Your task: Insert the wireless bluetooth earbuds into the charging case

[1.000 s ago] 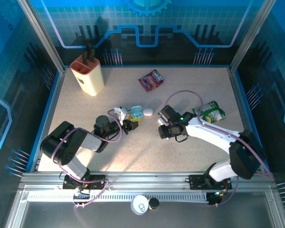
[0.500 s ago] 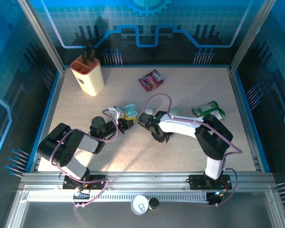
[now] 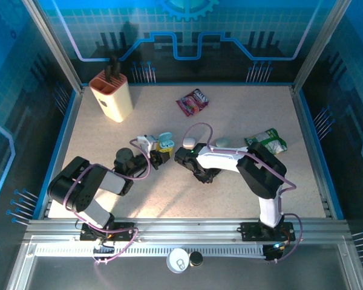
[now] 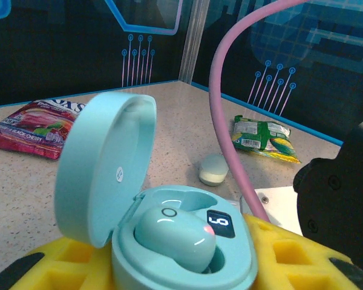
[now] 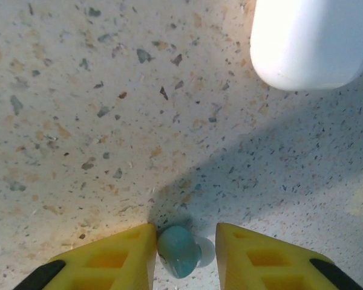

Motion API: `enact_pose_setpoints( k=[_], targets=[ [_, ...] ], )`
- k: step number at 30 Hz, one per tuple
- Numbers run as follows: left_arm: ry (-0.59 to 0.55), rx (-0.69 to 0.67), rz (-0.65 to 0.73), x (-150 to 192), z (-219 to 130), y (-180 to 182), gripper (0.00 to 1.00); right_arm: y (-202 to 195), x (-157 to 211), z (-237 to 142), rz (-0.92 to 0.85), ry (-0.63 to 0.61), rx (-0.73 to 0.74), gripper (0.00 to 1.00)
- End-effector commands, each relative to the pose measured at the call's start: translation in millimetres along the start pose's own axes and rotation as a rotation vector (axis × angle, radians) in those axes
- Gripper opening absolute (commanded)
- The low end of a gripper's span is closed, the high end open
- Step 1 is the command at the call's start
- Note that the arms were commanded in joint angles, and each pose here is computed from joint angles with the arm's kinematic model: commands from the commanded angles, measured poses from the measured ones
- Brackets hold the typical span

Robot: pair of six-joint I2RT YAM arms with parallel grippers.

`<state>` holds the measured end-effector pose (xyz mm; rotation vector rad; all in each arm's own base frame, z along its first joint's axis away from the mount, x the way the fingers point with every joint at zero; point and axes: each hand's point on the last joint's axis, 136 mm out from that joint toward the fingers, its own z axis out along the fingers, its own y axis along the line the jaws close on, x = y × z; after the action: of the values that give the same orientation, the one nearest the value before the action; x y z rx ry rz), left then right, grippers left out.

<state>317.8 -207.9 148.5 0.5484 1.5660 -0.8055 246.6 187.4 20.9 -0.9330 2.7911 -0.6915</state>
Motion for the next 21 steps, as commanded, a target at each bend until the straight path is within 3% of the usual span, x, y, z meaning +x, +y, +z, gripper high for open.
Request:
enact_pose_setpoints(
  k=[1,11,21],
  targets=[
    [-0.032,-0.004,-0.002,-8.5,-3.9,1.3,0.31,-1.9,1.7,0.6,-0.027,0.020,0.030,0.31],
    [-0.030,0.003,-0.011,-8.0,-2.4,1.2,0.31,-5.4,10.3,6.6,-0.030,0.053,0.049,0.28],
    [-0.025,0.008,-0.012,-6.3,-3.3,-0.2,0.31,-10.6,8.8,2.5,-0.009,0.031,0.057,0.18]
  ],
)
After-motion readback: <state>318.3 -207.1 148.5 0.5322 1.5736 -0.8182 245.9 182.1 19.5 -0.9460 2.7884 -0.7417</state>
